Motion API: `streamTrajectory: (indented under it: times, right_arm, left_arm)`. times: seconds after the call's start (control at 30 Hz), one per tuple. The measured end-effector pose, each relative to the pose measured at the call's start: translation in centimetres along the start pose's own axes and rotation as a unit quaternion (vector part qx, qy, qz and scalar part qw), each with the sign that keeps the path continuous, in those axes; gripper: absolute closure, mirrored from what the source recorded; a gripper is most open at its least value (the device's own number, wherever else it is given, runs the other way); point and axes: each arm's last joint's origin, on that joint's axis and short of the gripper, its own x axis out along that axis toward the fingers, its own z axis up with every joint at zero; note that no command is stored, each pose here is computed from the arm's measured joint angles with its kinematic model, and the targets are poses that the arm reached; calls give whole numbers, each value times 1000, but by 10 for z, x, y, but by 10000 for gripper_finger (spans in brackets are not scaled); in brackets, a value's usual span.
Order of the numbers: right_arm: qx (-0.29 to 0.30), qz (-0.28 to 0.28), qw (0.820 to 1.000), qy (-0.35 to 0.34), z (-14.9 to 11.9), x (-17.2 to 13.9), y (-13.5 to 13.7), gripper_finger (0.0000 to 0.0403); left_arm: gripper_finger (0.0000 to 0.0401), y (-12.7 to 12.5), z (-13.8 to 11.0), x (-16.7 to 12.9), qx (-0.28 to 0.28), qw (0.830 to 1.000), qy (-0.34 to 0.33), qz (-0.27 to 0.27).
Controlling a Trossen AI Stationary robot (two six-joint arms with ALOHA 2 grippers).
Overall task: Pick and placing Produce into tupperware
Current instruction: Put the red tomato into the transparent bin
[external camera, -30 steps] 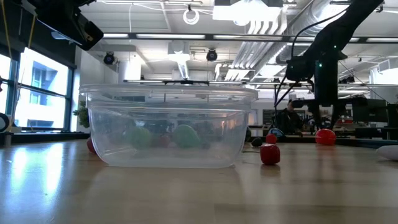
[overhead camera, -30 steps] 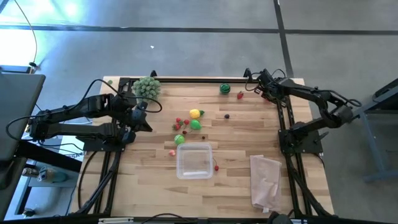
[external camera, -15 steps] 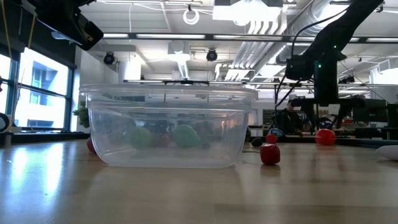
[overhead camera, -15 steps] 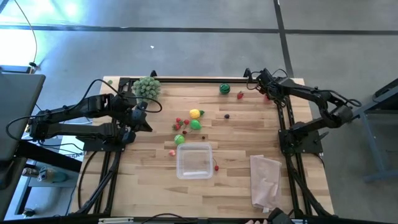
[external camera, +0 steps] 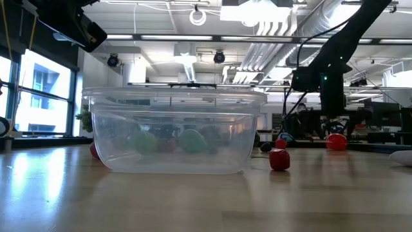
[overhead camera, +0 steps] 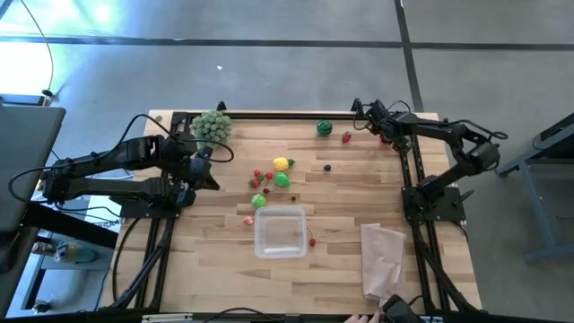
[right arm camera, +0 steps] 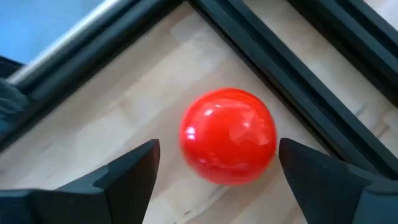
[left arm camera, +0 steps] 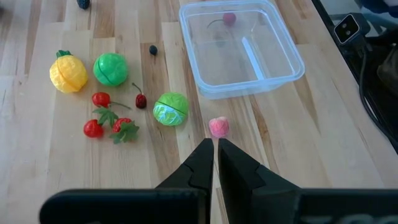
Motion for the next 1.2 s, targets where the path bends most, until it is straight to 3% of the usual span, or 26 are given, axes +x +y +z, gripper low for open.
streamTrajectory:
  times: [0.4,1.0,1.2]
  right_arm:
    - [24,-29,999,-1,-5,16,2,81]
    - [41,-30,999,-9,-5,17,2,82]
    - [47,-30,998,-10,-5,17,2,101]
  left_arm:
    - [387,0,0,0,0,1000,0,0]
    - [387,0,0,0,0,1000,0,0]
    - [387,0,0,0,0,1000,0,0]
